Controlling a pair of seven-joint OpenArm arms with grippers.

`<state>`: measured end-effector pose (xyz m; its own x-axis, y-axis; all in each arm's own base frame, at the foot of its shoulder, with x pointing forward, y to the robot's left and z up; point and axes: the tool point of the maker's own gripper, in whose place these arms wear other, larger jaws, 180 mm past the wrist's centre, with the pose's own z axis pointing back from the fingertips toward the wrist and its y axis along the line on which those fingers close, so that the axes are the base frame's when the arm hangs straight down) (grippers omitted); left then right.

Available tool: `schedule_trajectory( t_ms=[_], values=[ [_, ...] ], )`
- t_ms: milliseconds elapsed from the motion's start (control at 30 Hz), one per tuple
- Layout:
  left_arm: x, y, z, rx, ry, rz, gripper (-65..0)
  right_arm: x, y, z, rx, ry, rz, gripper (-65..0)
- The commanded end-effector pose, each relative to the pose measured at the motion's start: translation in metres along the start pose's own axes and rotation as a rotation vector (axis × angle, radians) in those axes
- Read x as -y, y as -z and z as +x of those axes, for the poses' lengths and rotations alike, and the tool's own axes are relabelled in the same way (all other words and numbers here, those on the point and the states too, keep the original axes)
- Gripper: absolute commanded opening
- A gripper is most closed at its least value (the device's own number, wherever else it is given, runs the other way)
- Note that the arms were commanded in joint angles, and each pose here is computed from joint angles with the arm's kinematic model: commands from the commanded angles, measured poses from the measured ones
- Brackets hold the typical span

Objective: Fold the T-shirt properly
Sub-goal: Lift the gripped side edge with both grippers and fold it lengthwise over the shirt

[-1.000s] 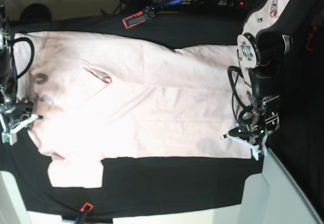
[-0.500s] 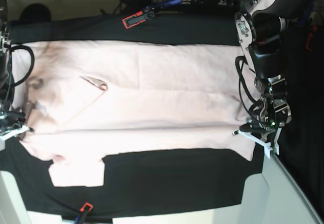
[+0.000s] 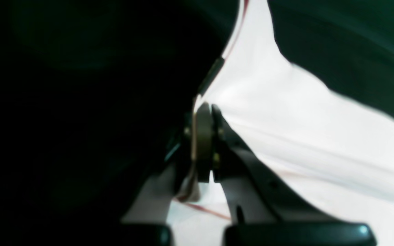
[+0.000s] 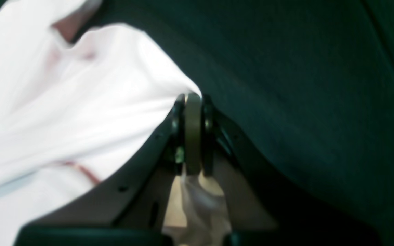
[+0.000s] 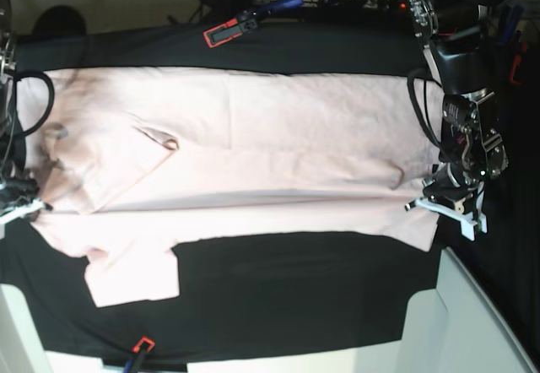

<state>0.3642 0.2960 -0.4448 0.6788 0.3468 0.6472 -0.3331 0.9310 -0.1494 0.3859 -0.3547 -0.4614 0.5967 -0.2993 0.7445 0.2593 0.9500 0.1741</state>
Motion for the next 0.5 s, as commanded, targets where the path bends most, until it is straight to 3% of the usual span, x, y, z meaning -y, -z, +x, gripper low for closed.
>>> schedule_trajectory(
  t_ms=[0,100,233,367,467],
  values=[
    [-0.004,-0.004,0.021,0.058,0.015,0.013,-65.0,0.01,-0.002,0.029,0.056,-0.001,-0.019,-65.0],
    [-0.01,-0.005,0.009,0.038,0.017,0.022,-65.0,0.01,-0.002,0.015,-0.023,0.008,-0.02,-65.0],
    [-0.013,-0.006,0.002,0.028,0.023,0.028,-65.0,0.013,-0.004,0.004,-0.047,0.007,-0.024,-65.0],
    [-0.015,-0.021,0.007,0.072,0.061,0.032,-65.0,0.017,-0.006,-0.007,-0.065,0.005,-0.031,-65.0],
    [-0.015,-0.029,0.004,0.059,0.079,0.034,-65.0,0.023,-0.015,0.002,-0.017,-0.014,-0.029,-65.0]
  ],
)
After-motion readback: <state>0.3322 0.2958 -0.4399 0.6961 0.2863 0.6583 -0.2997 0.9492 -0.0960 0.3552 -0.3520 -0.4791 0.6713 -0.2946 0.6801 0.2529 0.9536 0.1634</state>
